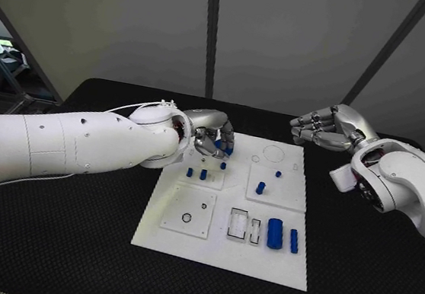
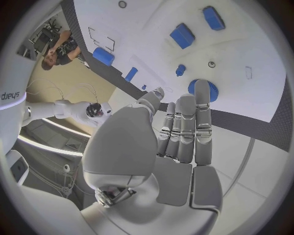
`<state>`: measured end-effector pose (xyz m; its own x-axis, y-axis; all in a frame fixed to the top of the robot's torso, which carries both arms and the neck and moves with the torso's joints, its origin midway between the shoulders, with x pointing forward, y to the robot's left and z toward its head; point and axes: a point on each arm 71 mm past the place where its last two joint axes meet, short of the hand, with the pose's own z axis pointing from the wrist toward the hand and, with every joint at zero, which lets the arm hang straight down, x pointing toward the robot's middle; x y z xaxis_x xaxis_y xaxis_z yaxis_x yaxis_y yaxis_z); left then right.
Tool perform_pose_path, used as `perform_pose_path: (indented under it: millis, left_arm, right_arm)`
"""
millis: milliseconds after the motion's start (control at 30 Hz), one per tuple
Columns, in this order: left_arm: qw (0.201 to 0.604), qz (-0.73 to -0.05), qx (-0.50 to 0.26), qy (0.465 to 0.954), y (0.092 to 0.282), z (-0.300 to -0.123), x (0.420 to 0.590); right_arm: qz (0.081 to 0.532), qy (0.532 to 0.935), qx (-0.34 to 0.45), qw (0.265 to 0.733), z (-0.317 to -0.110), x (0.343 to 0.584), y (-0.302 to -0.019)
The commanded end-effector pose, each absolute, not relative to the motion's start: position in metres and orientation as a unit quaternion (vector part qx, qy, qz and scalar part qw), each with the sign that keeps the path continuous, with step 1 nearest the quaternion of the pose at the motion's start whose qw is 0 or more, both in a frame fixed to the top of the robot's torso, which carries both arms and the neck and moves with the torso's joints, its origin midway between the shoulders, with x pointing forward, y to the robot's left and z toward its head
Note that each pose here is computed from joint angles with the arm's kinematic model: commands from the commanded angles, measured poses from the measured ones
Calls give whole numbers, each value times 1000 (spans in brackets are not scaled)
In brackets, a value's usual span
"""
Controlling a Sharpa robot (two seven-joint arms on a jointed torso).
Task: Assemble the parts on the task board
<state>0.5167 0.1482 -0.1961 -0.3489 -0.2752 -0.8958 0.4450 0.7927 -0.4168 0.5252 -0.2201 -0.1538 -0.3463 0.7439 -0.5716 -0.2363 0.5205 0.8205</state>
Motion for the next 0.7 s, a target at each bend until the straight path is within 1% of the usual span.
perform_pose_path:
  millis: [33, 267, 700]
  left_arm:
    - [578, -314, 144, 739, 139, -198, 513]
    - [566, -296, 172, 750, 134, -208, 514]
    - [561, -270, 189, 759, 129, -215, 517]
  right_arm:
    - [457, 683, 174, 542, -152, 525, -218]
    - [458, 684, 173, 541, -152, 524, -216]
    - [458, 685, 172, 540, -152, 524, -215]
